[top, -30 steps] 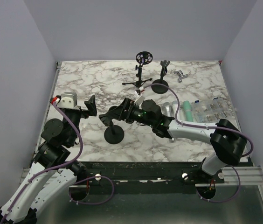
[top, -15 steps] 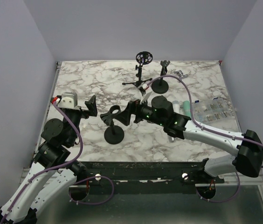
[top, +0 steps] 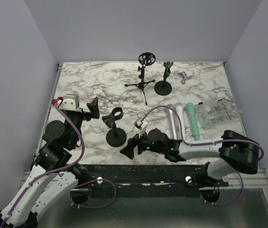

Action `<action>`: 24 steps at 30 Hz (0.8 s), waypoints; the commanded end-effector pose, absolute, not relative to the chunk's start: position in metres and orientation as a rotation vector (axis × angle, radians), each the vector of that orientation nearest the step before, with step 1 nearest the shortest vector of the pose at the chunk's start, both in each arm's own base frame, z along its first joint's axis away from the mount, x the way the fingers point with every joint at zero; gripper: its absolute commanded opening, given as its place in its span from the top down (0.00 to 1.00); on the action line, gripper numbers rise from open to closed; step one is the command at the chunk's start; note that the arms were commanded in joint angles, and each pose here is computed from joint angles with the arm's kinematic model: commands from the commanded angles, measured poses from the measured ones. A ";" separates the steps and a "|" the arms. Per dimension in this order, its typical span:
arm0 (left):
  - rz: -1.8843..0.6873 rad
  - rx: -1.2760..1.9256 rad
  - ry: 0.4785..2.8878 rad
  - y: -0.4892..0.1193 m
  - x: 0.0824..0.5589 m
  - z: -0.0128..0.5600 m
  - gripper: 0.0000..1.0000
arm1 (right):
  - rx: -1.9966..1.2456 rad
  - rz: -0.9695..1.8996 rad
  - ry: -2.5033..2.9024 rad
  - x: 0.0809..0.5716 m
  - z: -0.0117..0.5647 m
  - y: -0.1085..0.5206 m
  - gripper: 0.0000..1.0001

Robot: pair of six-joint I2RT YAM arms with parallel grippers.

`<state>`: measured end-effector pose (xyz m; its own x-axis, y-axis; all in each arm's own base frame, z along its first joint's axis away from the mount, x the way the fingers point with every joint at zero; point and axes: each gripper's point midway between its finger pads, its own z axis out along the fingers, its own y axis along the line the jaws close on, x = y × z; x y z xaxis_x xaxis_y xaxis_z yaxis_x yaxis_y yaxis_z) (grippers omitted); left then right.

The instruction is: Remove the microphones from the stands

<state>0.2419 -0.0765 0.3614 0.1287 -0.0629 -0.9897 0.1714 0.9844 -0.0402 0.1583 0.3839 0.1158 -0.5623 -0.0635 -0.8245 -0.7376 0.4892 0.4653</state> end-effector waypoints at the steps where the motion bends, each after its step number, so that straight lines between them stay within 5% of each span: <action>1: -0.200 0.098 1.426 -0.081 0.240 0.367 0.03 | -0.600 0.920 1.764 0.178 0.121 0.396 0.02; 9: -0.197 0.096 1.420 -0.080 0.240 0.368 0.04 | -0.508 0.774 1.637 0.208 0.127 0.405 0.20; 17: -0.197 0.093 1.411 -0.078 0.238 0.370 0.03 | -0.506 0.757 1.512 0.221 0.156 0.432 0.23; 24: -0.218 0.089 1.391 -0.077 0.233 0.376 0.03 | -0.486 0.683 1.474 0.239 0.159 0.450 0.37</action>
